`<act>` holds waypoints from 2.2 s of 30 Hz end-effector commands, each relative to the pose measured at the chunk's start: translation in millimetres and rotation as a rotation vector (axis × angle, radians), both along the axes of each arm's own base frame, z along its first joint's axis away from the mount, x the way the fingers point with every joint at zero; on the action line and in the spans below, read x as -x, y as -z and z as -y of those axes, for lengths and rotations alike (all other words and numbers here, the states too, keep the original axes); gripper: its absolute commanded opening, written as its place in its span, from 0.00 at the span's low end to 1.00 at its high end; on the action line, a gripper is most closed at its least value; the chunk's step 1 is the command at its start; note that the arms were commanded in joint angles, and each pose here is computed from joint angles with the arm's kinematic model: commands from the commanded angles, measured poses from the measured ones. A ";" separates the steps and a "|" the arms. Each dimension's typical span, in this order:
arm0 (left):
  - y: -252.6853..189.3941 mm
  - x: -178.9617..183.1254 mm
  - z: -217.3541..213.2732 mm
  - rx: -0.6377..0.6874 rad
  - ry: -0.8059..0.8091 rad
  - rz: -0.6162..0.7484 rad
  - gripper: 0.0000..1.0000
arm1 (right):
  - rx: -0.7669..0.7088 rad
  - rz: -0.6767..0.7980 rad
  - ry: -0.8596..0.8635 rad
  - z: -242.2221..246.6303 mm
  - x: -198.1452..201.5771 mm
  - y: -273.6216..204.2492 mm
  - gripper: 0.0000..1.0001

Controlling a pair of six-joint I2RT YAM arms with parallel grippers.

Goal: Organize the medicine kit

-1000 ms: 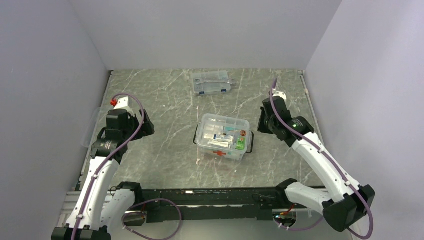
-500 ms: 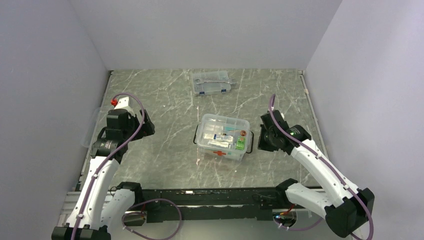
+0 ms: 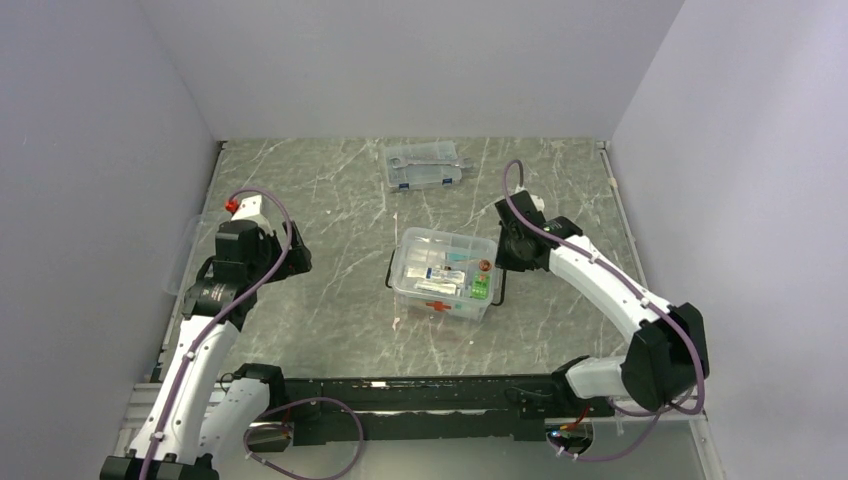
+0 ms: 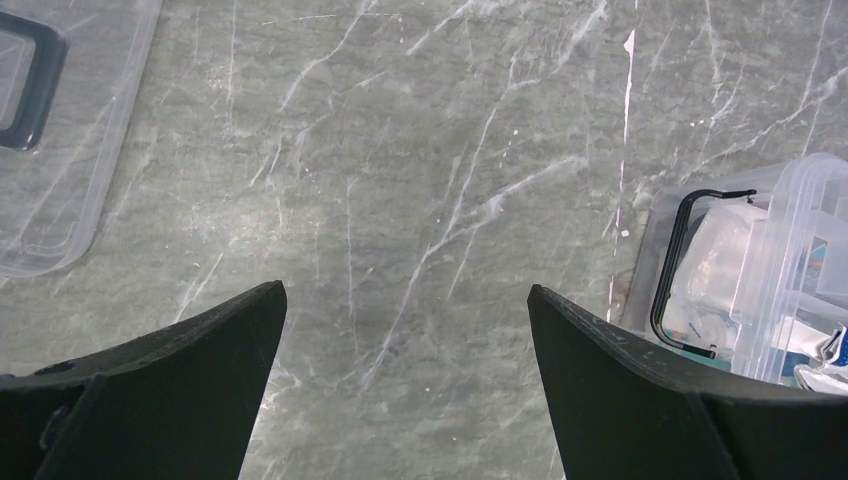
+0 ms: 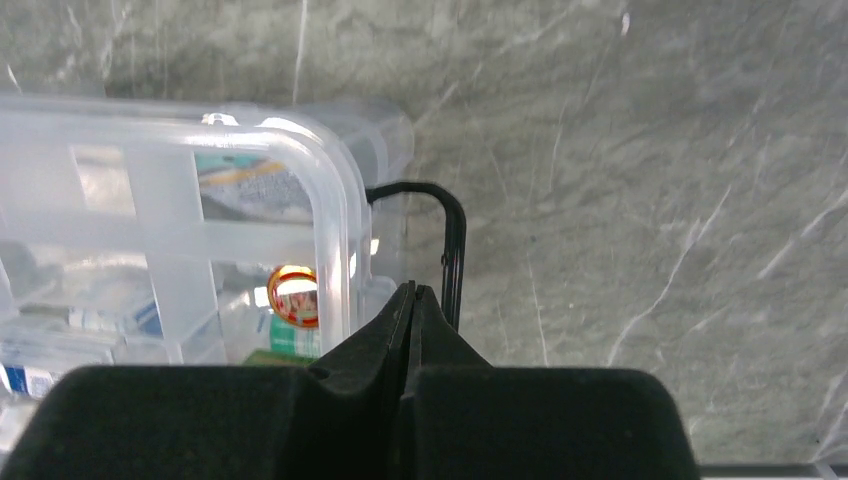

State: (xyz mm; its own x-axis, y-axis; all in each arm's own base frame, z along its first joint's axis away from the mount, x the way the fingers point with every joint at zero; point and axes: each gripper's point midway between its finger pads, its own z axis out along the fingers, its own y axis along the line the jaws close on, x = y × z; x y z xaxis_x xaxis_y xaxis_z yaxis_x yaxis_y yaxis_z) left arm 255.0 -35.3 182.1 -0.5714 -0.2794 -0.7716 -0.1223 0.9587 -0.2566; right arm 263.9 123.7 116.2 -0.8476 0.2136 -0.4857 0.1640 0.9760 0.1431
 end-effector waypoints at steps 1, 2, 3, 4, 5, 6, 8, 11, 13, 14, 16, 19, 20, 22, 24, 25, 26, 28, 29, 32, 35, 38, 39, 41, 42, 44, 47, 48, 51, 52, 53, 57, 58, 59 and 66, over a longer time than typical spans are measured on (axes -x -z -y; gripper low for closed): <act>-9.0 -4.5 -1.7 -0.021 0.003 0.047 0.99 | -0.035 0.102 -0.036 -17.1 -36.6 -21.6 0.00; -9.6 -4.6 -1.9 -0.021 0.002 0.049 0.99 | -0.046 0.099 -0.056 -22.0 -38.8 -21.2 0.00; -9.7 -4.7 -2.0 -0.021 0.001 0.050 0.99 | -0.058 0.094 -0.078 -27.1 -40.6 -20.6 0.00; -9.5 -4.5 -1.9 -0.021 0.002 0.050 0.99 | -0.068 0.090 -0.103 -31.8 -42.4 -20.1 0.00; -9.4 -4.4 -2.2 -0.022 0.001 0.049 0.99 | -0.077 0.089 -0.120 -35.7 -44.2 -21.1 0.00; -9.8 -4.4 -2.1 -0.022 0.001 0.051 0.99 | -0.085 0.088 -0.135 -39.2 -46.3 -21.8 0.00; -9.3 -4.3 -2.7 -0.025 -0.002 0.049 0.99 | -0.110 0.093 -0.164 -47.1 -49.6 -24.5 0.00; -9.3 -4.4 -3.4 -0.026 -0.006 0.048 0.99 | -0.145 0.106 -0.200 -58.0 -54.6 -29.9 0.00; -9.4 -4.6 -4.4 -0.029 -0.011 0.048 0.99 | -0.149 0.105 -0.213 -61.7 -57.6 -31.7 0.00; -9.1 -4.6 -4.7 -0.030 -0.012 0.046 0.99 | -0.148 0.108 -0.217 -63.2 -60.1 -32.8 0.00; -8.5 -4.5 -6.1 -0.034 -0.020 0.044 0.99 | -0.173 0.111 -0.249 -72.4 -61.9 -37.1 0.00; -7.7 -4.3 -8.8 -0.041 -0.034 0.039 0.99 | -0.180 0.109 -0.284 -80.9 -65.7 -41.4 0.00; -7.7 -4.1 -10.1 -0.044 -0.041 0.040 0.99 | -0.178 0.111 -0.292 -82.1 -67.1 -44.2 0.00; -6.7 -4.3 -13.3 -0.053 -0.058 0.037 0.99 | -0.153 0.112 -0.289 -79.7 -70.8 -47.3 0.00; -4.2 -4.7 -16.6 -0.063 -0.077 0.027 0.99 | -0.108 0.127 -0.262 -70.8 -75.0 -54.4 0.00; -2.1 -5.5 -18.2 -0.068 -0.087 0.017 0.99 | -0.089 0.142 -0.246 -66.0 -76.2 -59.1 0.00; -0.3 -5.9 -20.0 -0.073 -0.097 0.004 0.99 | -0.069 0.161 -0.231 -60.9 -77.5 -63.6 0.00; 2.3 -7.2 -23.7 -0.085 -0.120 -0.023 0.99 | -0.064 0.202 -0.218 -55.7 -77.1 -74.7 0.00; 3.3 -7.7 -26.5 -0.097 -0.134 -0.038 0.99 | -0.064 0.219 -0.217 -53.7 -75.8 -78.8 0.00; 3.4 -10.5 -37.3 -0.137 -0.186 -0.071 0.99 | -0.058 0.257 -0.223 -46.7 -69.0 -88.8 0.02; 7.0 -12.0 -46.4 -0.172 -0.224 -0.105 0.99 | -0.063 0.293 -0.231 -41.1 -59.8 -99.4 0.03; 10.7 -15.6 -53.9 -0.201 -0.246 -0.143 0.99 | -0.100 0.340 -0.255 -40.4 -48.0 -111.6 0.03; 11.6 -18.1 -55.3 -0.207 -0.248 -0.155 0.99 | -0.113 0.350 -0.263 -40.8 -44.1 -113.5 0.03; 12.4 -24.6 -59.1 -0.219 -0.249 -0.174 0.99 | -0.153 0.367 -0.288 -44.1 -34.8 -117.2 0.03; 16.5 -28.6 -62.1 -0.232 -0.247 -0.195 0.99 | -0.177 0.379 -0.300 -46.7 -31.0 -119.5 0.03; 22.3 -35.5 -68.4 -0.247 -0.239 -0.233 0.99 | -0.226 0.393 -0.321 -51.7 -22.5 -122.7 0.03; 36.9 -46.3 -71.3 -0.250 -0.206 -0.299 0.99 | -0.309 0.405 -0.365 -61.8 -8.8 -123.7 0.03; 42.0 -50.1 -69.2 -0.251 -0.182 -0.317 0.99 | -0.332 0.412 -0.377 -64.5 -5.3 -124.6 0.03; 53.2 -59.8 -81.7 -0.260 -0.179 -0.371 0.99 | -0.360 0.414 -0.399 -66.2 3.4 -122.3 0.03; 56.3 -63.0 -83.8 -0.257 -0.171 -0.387 0.99 | -0.360 0.415 -0.406 -65.8 5.9 -121.1 0.03; 59.7 -65.2 -87.4 -0.256 -0.165 -0.404 0.99 | -0.358 0.416 -0.408 -64.5 8.3 -120.0 0.02; 76.6 -70.5 -105.9 -0.235 -0.182 -0.470 0.99 | -0.366 0.435 -0.421 -60.8 18.1 -121.6 0.02; 81.8 -70.9 -110.8 -0.225 -0.189 -0.486 0.98 | -0.372 0.440 -0.424 -60.5 20.2 -122.0 0.02; 86.2 -72.1 -114.4 -0.217 -0.193 -0.497 0.97 | -0.375 0.443 -0.426 -60.0 22.3 -122.1 0.02; 111.4 -85.5 -132.8 -0.211 -0.202 -0.562 0.96 | -0.417 0.434 -0.445 -62.5 34.0 -116.4 0.02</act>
State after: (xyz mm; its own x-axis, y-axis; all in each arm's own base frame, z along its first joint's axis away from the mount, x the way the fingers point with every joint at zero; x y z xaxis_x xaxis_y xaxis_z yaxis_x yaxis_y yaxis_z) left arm 318.0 92.5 67.5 -0.8602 -0.3268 -0.3914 -0.3951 0.9125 0.1063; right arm 231.9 178.8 225.1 -0.6641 0.1144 -0.7388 -0.3540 0.8223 0.4455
